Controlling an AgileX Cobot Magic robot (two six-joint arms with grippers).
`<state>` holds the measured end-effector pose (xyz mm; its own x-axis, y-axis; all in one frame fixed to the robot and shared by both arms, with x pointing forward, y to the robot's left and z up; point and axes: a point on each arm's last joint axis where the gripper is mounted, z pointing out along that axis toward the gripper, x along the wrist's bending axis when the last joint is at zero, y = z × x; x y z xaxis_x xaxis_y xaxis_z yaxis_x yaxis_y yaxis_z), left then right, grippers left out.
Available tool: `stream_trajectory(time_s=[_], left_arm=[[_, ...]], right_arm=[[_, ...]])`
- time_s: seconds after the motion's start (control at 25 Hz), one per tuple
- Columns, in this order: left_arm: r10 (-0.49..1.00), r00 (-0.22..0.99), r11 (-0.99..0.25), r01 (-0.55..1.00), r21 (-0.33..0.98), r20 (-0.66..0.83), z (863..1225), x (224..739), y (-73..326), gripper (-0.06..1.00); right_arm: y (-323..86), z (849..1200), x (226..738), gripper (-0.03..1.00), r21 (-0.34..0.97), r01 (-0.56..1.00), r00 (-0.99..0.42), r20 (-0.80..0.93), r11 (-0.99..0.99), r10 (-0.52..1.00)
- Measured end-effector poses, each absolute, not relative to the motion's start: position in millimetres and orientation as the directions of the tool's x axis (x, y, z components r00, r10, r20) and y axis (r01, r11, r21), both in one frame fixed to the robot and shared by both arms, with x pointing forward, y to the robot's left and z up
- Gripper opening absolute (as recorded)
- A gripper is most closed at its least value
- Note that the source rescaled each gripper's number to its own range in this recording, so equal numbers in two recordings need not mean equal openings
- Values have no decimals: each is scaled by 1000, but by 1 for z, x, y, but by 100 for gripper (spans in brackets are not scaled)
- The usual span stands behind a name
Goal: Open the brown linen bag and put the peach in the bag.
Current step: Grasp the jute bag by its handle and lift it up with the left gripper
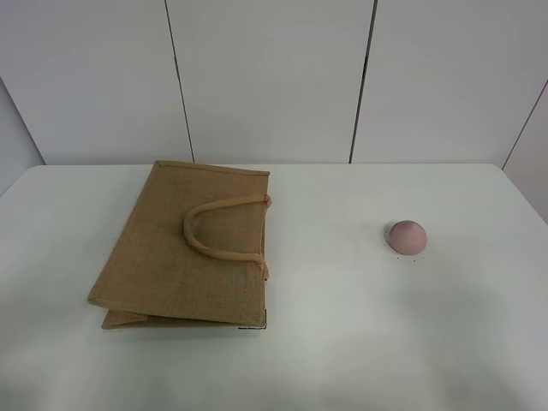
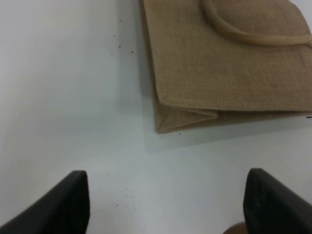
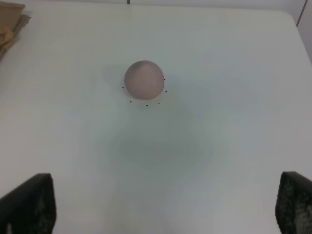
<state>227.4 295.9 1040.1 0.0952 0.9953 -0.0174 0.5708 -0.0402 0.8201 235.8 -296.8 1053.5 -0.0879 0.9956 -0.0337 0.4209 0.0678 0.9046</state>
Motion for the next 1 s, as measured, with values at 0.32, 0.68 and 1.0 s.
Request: stream_trajectory(time_s=[0.32, 0.68, 1.0], left_arm=[[995, 95, -40, 571, 820, -17, 1040, 227, 296, 93], [996, 66, 5, 628, 778, -60, 1082, 241, 295, 93], [996, 84, -44, 803, 594, -40, 1119, 342, 293, 100]], right_arm=[[-297, 1053, 236, 100, 905, 421, -88, -34, 68, 996], [-297, 1053, 236, 100, 905, 421, -88, -34, 68, 996], [-297, 1053, 236, 100, 905, 421, -88, -34, 68, 996]])
